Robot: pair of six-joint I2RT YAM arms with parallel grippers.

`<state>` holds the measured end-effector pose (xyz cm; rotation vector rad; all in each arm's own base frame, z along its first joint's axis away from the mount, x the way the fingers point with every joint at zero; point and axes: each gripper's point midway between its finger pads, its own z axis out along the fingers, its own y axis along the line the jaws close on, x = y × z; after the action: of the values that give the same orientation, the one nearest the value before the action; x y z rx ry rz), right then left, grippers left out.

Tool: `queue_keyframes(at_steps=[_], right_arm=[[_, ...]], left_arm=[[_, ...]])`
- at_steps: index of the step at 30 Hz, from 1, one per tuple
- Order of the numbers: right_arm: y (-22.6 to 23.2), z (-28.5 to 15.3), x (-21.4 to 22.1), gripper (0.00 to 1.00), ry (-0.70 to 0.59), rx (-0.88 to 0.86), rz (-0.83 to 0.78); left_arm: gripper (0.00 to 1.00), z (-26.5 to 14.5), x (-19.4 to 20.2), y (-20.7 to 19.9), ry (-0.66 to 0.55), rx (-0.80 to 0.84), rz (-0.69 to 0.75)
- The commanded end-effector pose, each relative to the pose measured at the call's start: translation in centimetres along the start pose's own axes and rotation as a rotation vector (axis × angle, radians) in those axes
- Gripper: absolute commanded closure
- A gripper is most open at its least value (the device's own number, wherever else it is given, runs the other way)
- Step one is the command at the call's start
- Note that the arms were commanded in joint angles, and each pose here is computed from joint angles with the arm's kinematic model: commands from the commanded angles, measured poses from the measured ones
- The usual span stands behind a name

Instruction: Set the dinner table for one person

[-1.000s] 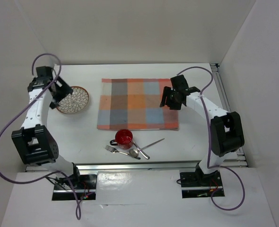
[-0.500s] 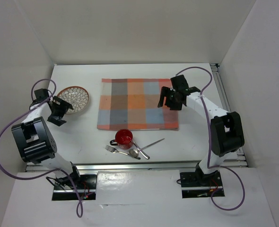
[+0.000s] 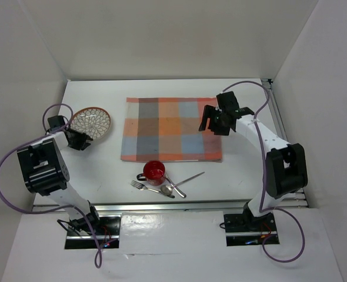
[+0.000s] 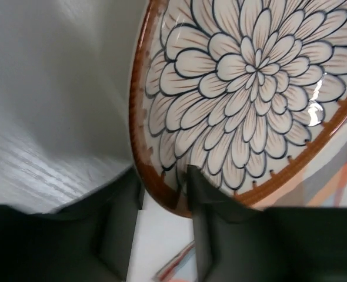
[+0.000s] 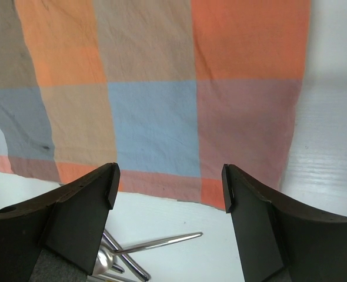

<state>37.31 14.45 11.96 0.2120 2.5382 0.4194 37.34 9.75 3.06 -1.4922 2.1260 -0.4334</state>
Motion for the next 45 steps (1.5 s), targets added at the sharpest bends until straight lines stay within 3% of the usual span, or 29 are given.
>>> queue_keyframes(at_steps=[1, 4, 5, 9, 15, 23, 31, 37, 45], right_arm=[[0.5, -2.5, -2.0, 0.18, -0.077, -0.015, -0.014], [0.2, -2.3, -1.5, 0.18, -0.061, -0.007, -0.012], [0.2, -2.3, -1.5, 0.18, -0.061, -0.007, -0.012], [0.2, -2.3, -1.5, 0.18, -0.061, -0.007, -0.003], [0.2, -3.1, -1.8, 0.18, -0.077, 0.005, -0.003], [-0.5, -3.0, 0.0, 0.18, -0.057, 0.004, 0.018], [-0.3, -3.1, -0.4, 0.18, -0.066, -0.001, 0.017], [-0.9, -4.8, -1.0, 0.17, -0.107, 0.040, 0.018], [-2.8, -9.0, -2.1, 0.17, -0.225, 0.087, 0.057]], left_arm=[[0.67, 0.3, -0.3, -0.4, -0.008, 0.021, -0.009], [0.86, -0.4, -0.3, -1.0, 0.002, 0.017, 0.011], [1.00, -0.9, -0.6, -1.9, 0.000, 0.040, 0.027], [1.00, -2.3, -1.0, -3.4, -0.001, 0.077, 0.056], [1.00, -7.2, -2.4, -9.4, -0.077, 0.246, 0.162], [1.00, -12.8, 0.4, -17.2, -0.087, 0.400, 0.366], [1.00, -14.0, 10.6, -23.7, 0.132, 0.616, 0.493], [1.00, -10.2, 19.3, -26.6, 0.339, 0.645, 0.522], [1.00, -4.9, 25.2, -26.8, 0.464, 0.591, 0.536]])
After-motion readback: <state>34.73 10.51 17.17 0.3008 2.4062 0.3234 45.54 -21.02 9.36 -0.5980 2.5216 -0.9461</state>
